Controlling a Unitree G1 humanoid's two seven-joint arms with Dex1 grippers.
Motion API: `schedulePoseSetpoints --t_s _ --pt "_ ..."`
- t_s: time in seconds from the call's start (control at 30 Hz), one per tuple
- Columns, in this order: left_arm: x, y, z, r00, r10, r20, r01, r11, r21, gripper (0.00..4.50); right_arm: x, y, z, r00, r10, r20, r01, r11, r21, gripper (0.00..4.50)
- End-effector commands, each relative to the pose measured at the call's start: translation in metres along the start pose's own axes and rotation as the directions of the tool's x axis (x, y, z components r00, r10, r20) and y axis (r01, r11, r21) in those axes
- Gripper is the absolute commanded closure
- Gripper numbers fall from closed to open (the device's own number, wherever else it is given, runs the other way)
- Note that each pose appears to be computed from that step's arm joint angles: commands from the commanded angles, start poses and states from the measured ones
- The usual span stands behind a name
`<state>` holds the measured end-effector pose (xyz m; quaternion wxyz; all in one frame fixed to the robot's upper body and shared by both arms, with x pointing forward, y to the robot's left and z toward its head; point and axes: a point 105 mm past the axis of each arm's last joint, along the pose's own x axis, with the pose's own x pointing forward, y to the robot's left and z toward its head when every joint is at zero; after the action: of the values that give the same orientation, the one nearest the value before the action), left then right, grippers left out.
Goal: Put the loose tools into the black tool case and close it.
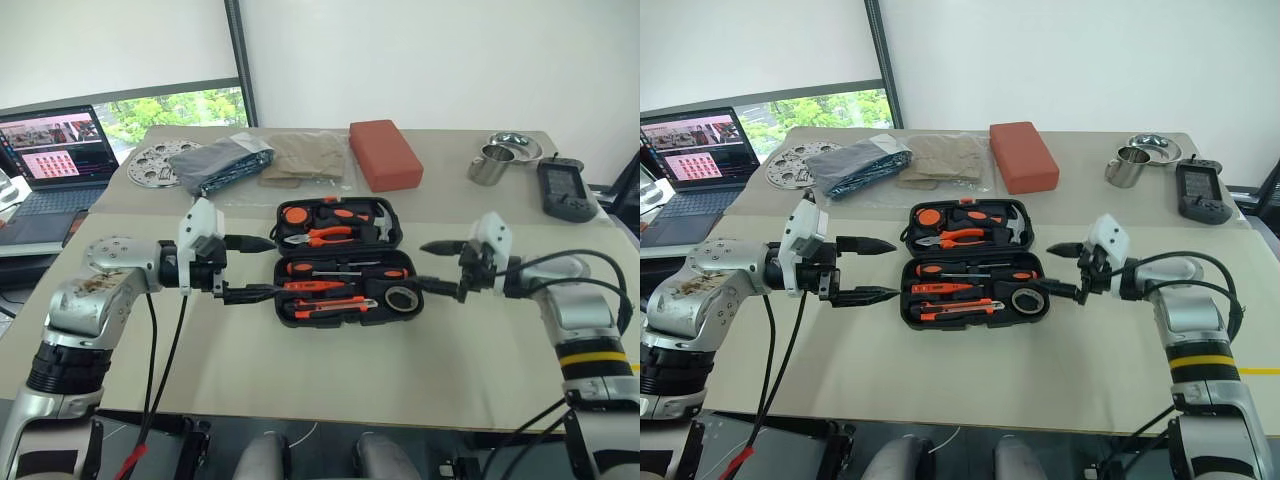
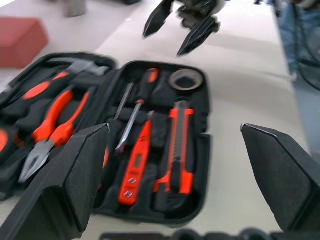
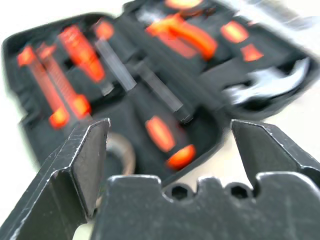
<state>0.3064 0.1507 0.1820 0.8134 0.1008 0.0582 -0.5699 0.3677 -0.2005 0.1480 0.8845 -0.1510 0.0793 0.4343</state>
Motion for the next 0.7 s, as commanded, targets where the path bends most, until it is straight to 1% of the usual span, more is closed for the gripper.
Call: schedulePoseSetpoints --t_s 0.03,0.1,0.17,0.2,0.27,0.3,0.4,0.5,0.6,0.63,0.7 --pt "-0.007 0.025 0.002 0.989 0.139 0.057 -0.135 0.989 -0.067 0.00 0.005 -0.024 0.005 0.994 -0.108 -0.001 0.108 0.992 0.071 0.03" --pt "-0.009 0.040 -0.001 0.978 0.195 0.075 -0.182 0.973 -0.143 0.00 0.012 -0.033 0.002 0.991 -0.129 -0.038 0.134 0.981 0.144 0.03" --pt "-0.010 0.056 -0.004 0.965 0.240 0.107 -0.201 0.937 -0.286 0.00 0.020 -0.039 0.004 0.991 -0.129 -0.032 0.133 0.959 0.250 0.03" --pt "-0.011 0.072 -0.009 0.947 0.306 0.102 -0.250 0.896 -0.366 0.00 0.024 -0.043 0.003 0.989 -0.141 -0.045 0.148 0.938 0.313 0.03" --pt "-0.011 0.093 -0.015 0.913 0.400 0.076 -0.326 0.829 -0.454 0.00 0.030 -0.046 0.001 0.987 -0.147 -0.064 0.160 0.901 0.404 0.03" --pt "-0.009 0.099 -0.016 0.905 0.419 0.076 -0.328 0.798 -0.505 0.00 0.034 -0.049 0.001 0.985 -0.161 -0.069 0.174 0.870 0.460 0.03" --pt "-0.002 0.109 -0.015 0.899 0.430 0.084 -0.286 0.722 -0.629 0.00 0.041 -0.050 0.001 0.983 -0.169 -0.078 0.183 0.809 0.558 0.03" --pt "0.002 0.115 -0.019 0.896 0.438 0.072 -0.266 0.659 -0.704 0.00 0.046 -0.051 0.001 0.979 -0.184 -0.088 0.200 0.780 0.593 0.03" --pt "0.008 0.122 -0.029 0.882 0.470 0.022 -0.290 0.579 -0.762 0.00 0.053 -0.052 0.000 0.970 -0.216 -0.108 0.237 0.759 0.606 0.03" --pt "0.010 0.125 -0.029 0.873 0.487 0.019 -0.292 0.554 -0.779 0.00 0.056 -0.052 0.003 0.971 -0.221 -0.095 0.231 0.747 0.623 0.27" --pt "0.013 0.129 -0.028 0.864 0.503 0.023 -0.290 0.535 -0.794 0.00 0.061 -0.051 0.005 0.970 -0.228 -0.083 0.228 0.739 0.635 0.73"
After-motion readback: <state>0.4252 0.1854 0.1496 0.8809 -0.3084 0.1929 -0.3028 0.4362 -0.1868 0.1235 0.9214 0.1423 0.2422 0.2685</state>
